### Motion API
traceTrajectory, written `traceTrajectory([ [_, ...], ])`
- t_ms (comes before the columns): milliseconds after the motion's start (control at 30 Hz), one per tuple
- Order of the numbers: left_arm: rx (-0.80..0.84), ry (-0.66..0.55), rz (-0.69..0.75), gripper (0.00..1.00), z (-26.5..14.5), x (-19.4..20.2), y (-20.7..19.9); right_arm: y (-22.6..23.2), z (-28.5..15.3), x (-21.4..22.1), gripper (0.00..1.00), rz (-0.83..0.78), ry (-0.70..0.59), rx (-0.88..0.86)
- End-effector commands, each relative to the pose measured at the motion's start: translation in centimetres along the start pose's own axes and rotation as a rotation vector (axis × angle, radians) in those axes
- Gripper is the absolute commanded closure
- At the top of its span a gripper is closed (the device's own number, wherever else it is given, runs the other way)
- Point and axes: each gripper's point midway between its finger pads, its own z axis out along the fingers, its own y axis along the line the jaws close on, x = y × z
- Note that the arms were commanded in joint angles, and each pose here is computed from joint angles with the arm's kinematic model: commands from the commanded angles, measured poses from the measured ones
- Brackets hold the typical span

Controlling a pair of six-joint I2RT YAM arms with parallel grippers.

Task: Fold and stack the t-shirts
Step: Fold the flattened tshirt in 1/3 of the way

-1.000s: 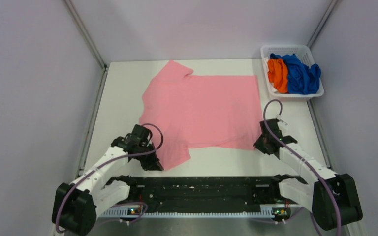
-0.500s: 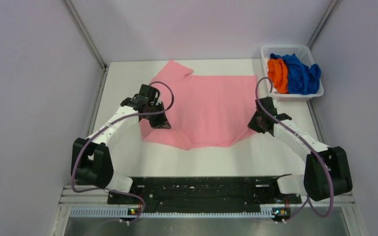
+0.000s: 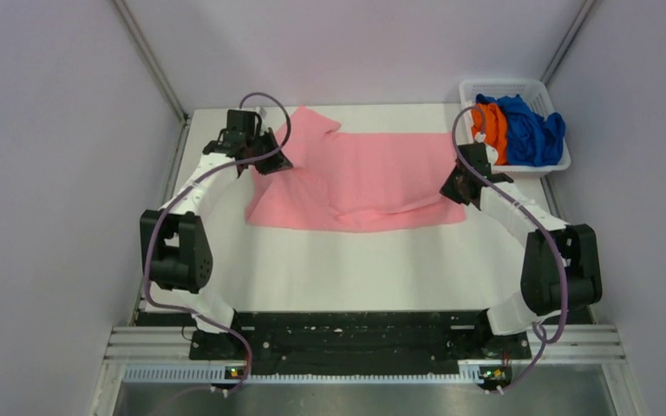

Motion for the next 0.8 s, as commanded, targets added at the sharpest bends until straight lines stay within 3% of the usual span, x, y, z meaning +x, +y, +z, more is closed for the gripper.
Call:
traceTrajectory([
  [0,0.083,-0.096,0.093,1.00,0.5,-4.4,-1.7,1.7,0.5,-3.8,1.00,-0.001,-0.084,-0.043],
  [333,0.065,-0.145,0.121,1.00,2.2,-8.0,-0.7,1.4,2.5,-5.9,1.00,0.000,-0.125,-0.025],
  [700,0.040,-0.101,0.071,1.00,6.8,-8.8,1.2,0.5,5.4,-6.7,1.00,-0.014,-0.151,-0.029],
  [733,0.037,-0.099,0.066,0.99,7.3,-8.9,1.4,0.5,5.9,-6.7,1.00,-0.015,-0.152,-0.030],
  [767,0.027,-0.105,0.060,0.92,7.9,-9.2,1.8,0.6,6.1,-6.8,0.96,-0.013,-0.154,-0.031],
])
